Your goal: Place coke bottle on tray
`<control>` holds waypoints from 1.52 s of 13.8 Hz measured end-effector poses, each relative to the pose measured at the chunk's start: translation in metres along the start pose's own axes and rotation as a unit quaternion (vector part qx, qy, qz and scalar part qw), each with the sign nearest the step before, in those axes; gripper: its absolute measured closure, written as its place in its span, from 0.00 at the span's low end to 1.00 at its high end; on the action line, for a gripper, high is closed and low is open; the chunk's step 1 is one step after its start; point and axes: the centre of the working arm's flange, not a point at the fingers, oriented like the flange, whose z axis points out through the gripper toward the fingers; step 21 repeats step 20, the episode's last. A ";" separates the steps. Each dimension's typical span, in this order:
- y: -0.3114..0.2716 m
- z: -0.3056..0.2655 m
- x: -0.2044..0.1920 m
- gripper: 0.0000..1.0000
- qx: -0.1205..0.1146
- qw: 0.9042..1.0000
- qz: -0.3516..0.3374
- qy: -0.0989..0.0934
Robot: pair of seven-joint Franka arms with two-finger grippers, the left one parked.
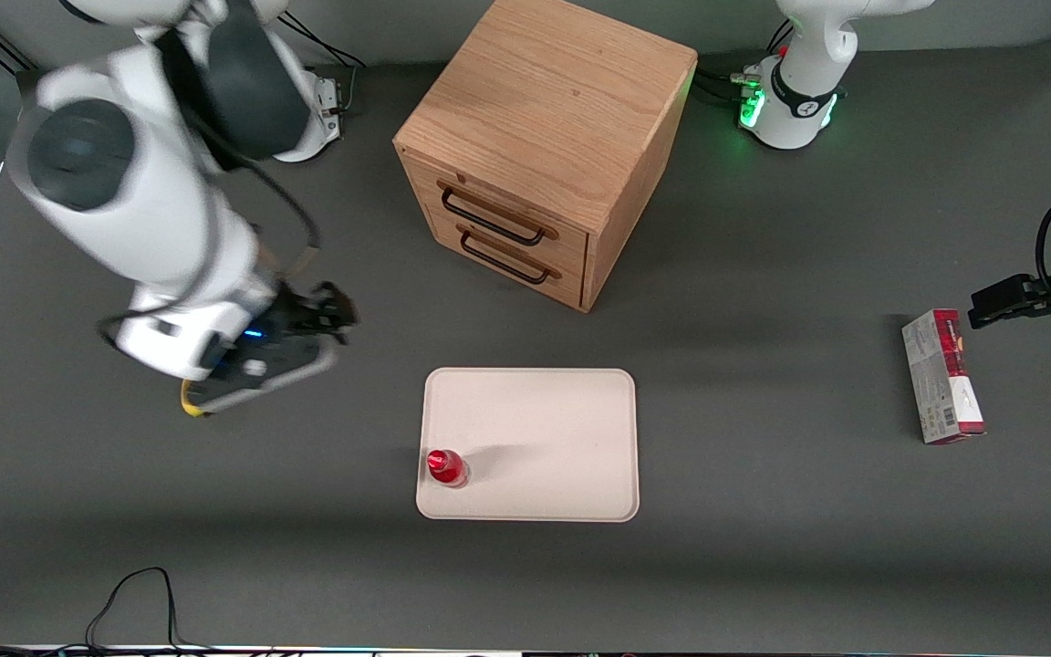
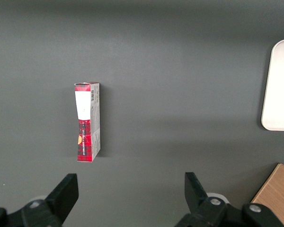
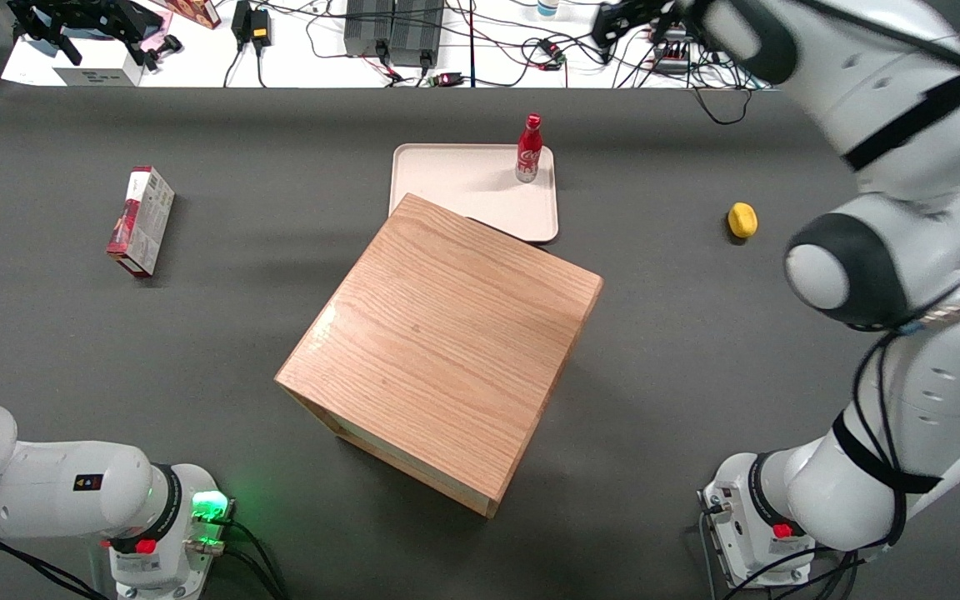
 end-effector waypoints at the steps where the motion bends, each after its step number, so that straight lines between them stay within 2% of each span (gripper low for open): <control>1: 0.042 -0.007 -0.016 0.00 0.017 0.999 0.032 -0.003; 4: 0.126 -0.009 -0.059 0.00 0.036 0.994 0.099 -0.002; 8: 0.162 0.006 -0.100 0.00 0.034 0.991 0.132 -0.013; 12: 0.177 0.010 -0.109 0.00 0.022 0.989 0.143 -0.017; 16: 0.199 0.010 -0.116 0.00 0.020 0.986 0.163 -0.017; 21: 0.199 0.007 -0.117 0.00 0.020 0.986 0.163 -0.014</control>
